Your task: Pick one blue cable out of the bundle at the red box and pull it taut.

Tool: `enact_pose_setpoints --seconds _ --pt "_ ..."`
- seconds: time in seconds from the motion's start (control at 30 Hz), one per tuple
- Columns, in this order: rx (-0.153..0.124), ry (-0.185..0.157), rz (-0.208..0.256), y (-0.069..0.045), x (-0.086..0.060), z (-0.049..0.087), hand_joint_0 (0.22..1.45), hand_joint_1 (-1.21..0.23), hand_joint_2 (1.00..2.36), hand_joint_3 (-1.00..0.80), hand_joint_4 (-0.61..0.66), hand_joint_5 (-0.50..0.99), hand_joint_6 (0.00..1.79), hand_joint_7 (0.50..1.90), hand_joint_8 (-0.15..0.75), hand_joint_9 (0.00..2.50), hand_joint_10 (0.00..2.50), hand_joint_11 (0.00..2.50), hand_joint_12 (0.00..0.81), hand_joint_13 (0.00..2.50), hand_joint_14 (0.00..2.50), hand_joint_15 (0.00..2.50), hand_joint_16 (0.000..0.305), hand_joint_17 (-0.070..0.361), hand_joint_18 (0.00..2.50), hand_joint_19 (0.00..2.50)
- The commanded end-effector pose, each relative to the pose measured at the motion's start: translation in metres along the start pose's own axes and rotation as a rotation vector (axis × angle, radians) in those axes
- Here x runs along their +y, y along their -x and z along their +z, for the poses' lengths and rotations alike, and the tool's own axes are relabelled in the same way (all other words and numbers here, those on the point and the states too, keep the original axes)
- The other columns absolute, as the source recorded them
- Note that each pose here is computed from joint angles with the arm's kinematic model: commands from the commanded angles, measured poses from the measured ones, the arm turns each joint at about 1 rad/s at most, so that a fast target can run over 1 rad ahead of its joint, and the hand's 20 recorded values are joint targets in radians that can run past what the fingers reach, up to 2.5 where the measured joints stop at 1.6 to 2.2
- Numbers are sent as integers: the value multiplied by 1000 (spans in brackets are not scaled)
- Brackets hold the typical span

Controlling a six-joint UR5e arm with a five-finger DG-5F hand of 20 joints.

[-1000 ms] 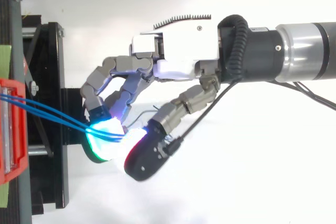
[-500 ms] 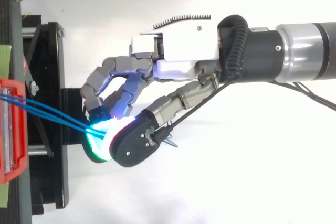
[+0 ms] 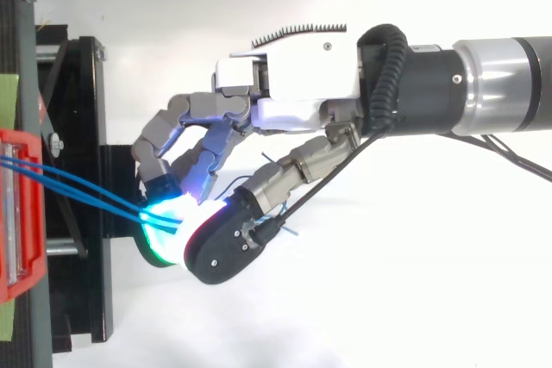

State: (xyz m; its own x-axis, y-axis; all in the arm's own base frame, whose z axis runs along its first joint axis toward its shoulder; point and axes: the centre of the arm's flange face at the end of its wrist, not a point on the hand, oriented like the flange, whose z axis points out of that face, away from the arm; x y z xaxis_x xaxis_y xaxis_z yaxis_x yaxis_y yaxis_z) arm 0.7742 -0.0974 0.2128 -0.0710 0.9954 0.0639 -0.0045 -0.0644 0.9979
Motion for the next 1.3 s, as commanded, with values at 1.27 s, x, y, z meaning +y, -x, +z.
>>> enact_pose_setpoints --seconds 1.27 --pt "-2 0 2 1 0 0 627 -797 1000 -500 -89 -158 893 1076 150 1039 16 1158 312 654 15 390 45 102 512 376"
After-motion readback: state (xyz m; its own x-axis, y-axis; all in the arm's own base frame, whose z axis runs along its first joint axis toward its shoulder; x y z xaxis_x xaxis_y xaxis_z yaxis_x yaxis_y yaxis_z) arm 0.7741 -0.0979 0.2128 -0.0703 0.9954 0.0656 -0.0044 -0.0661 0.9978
